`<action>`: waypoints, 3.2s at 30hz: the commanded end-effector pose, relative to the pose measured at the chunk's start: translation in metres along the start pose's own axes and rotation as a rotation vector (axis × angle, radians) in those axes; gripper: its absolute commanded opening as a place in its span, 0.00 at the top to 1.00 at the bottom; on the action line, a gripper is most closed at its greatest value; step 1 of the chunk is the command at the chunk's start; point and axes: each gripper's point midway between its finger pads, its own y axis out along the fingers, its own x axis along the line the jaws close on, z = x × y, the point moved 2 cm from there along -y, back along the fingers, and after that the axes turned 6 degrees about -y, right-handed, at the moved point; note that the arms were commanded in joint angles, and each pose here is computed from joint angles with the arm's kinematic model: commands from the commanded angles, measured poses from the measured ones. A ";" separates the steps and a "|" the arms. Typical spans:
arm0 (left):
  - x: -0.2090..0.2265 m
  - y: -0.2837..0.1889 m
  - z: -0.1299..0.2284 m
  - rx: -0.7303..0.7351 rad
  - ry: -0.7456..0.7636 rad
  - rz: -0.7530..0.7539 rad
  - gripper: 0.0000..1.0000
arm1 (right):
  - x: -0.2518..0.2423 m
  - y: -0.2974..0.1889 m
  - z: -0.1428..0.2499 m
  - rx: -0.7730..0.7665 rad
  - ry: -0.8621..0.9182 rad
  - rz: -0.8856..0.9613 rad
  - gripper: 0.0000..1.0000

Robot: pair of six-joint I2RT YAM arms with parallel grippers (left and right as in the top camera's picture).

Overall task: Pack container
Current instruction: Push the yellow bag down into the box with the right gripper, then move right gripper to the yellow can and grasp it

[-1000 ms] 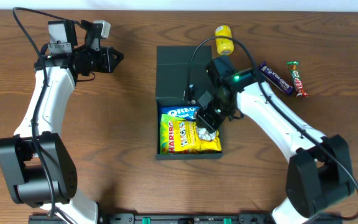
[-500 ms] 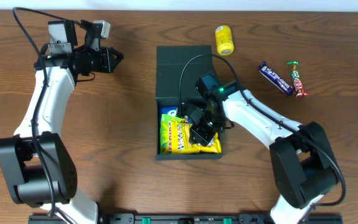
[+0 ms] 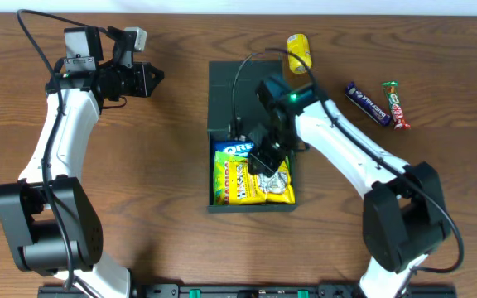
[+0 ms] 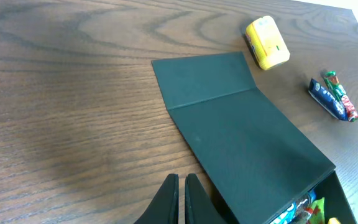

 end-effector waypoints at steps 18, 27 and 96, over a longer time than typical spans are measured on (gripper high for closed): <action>-0.002 -0.008 -0.011 -0.027 0.040 -0.022 0.93 | -0.030 0.010 0.060 0.178 0.150 0.119 0.98; -0.002 -0.008 -0.011 -0.029 0.042 -0.022 0.93 | -0.031 0.020 0.069 0.190 0.157 0.112 0.98; -0.003 -0.018 -0.074 -0.298 0.000 -0.051 0.93 | -0.343 -0.118 -0.071 -0.548 0.500 0.649 0.01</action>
